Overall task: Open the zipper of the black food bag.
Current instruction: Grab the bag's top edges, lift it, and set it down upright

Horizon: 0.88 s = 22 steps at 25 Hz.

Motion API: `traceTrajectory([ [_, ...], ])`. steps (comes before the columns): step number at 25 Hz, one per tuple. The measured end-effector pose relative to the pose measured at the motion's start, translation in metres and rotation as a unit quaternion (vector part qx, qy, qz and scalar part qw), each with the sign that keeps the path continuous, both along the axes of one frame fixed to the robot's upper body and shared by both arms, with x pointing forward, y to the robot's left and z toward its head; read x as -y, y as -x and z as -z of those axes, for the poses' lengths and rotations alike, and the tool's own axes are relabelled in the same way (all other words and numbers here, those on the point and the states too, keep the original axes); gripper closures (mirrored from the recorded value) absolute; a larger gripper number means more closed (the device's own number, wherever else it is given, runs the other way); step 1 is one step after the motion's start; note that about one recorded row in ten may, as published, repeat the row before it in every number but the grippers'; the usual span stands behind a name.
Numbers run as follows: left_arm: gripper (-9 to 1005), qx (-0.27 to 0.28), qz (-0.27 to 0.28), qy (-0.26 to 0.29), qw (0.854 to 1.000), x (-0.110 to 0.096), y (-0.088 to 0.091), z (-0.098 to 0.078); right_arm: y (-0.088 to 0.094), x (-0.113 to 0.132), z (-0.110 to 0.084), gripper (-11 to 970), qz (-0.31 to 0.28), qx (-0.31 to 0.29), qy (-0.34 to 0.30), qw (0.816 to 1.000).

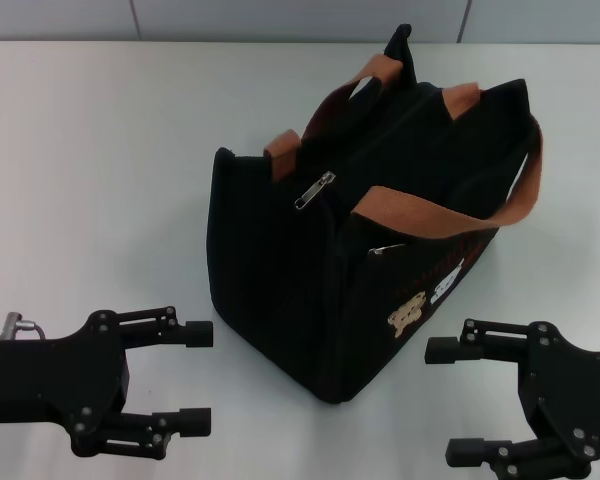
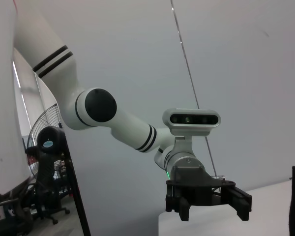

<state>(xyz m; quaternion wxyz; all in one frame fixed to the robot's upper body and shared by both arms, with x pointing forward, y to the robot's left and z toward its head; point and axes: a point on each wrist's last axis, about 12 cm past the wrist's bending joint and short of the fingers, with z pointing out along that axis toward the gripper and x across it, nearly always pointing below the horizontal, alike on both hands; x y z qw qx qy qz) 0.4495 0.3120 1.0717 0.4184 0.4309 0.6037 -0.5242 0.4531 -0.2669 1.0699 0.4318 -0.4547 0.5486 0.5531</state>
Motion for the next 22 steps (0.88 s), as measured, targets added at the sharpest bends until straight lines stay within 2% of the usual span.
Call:
traceTrajectory([
  [12, 181, -0.001, 0.005, 0.006, 1.000, 0.006, 0.000, 0.002, -0.001, -0.004, 0.000, 145, 0.002, 0.001, -0.002, 1.000],
  [14, 181, 0.000, 0.005, 0.007, 1.000, 0.009, 0.000, 0.003, -0.002, -0.002, 0.001, 145, 0.016, 0.001, -0.003, 1.000],
  [17, 182, 0.003, 0.002, 0.005, 1.000, 0.015, 0.000, 0.006, -0.002, 0.010, 0.002, 145, 0.078, 0.005, -0.017, 0.997],
  [18, 182, 0.002, -0.003, -0.002, 1.000, 0.023, -0.002, 0.011, 0.000, 0.022, 0.002, 145, 0.131, 0.009, -0.031, 0.991],
  [19, 182, 0.001, -0.003, -0.006, 1.000, 0.028, -0.004, 0.013, 0.000, 0.022, 0.002, 145, 0.131, 0.009, -0.031, 0.991],
  [21, 182, 0.000, -0.002, -0.009, 1.000, 0.030, -0.004, 0.015, 0.003, 0.034, 0.003, 144, 0.183, 0.012, -0.044, 0.982],
  [22, 182, -0.002, 0.010, -0.019, 1.000, 0.044, -0.007, 0.020, 0.004, 0.038, 0.003, 144, 0.202, 0.013, -0.049, 0.978],
])
